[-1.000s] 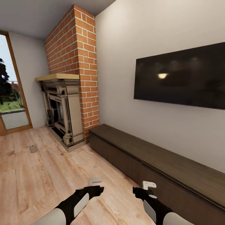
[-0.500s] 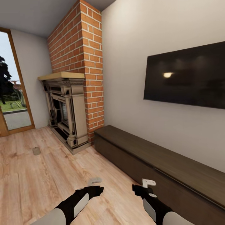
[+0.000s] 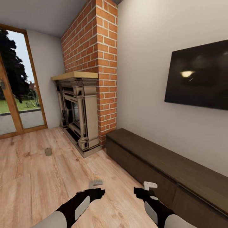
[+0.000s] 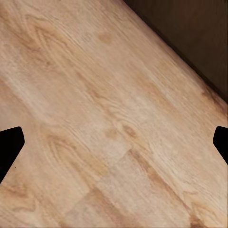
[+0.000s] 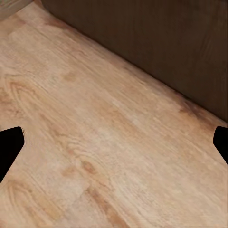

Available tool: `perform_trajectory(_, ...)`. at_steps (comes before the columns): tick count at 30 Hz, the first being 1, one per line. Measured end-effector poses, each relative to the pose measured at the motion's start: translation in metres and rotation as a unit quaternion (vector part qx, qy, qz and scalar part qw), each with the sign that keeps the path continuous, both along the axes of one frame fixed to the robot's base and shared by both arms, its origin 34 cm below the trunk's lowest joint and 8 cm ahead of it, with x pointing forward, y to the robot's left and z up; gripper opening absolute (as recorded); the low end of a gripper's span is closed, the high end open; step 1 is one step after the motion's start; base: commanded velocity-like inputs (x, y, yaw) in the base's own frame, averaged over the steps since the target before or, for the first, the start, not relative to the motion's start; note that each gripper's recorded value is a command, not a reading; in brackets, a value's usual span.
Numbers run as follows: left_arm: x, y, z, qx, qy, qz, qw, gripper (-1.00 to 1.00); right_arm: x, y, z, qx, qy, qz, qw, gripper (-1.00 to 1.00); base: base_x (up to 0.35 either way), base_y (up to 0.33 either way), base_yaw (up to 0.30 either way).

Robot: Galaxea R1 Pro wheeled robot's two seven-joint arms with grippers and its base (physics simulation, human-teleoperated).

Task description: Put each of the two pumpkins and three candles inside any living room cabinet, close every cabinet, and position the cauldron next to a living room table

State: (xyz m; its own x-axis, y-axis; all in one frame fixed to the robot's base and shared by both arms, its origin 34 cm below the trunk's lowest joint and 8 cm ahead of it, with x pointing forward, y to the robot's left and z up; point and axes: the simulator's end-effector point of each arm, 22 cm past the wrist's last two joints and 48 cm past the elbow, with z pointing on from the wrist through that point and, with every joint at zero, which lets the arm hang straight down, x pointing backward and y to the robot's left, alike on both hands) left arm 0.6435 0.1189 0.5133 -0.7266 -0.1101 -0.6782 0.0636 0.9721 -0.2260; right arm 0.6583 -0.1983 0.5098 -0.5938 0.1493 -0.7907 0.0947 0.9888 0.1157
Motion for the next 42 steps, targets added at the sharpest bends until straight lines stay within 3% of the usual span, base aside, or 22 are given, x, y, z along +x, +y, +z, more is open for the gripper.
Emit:
perform_trajectory(18, -0.002, 0.007, -0.01, -0.005, 0.009, -0.004, 0.9999, 1.0, -0.003, 0.0, -0.01, 0.0, 0.009, 0.001, 1.0, 1.0, 0.315, 0.025, 0.241)
perform_trajectory(42, -0.007, 0.01, -0.024, -0.013, 0.024, -0.006, 0.9996, 1.0, -0.006, 0.001, -0.022, 0.001, 0.019, 0.002, 0.9998, 1.0, 0.22, 0.257, 0.197)
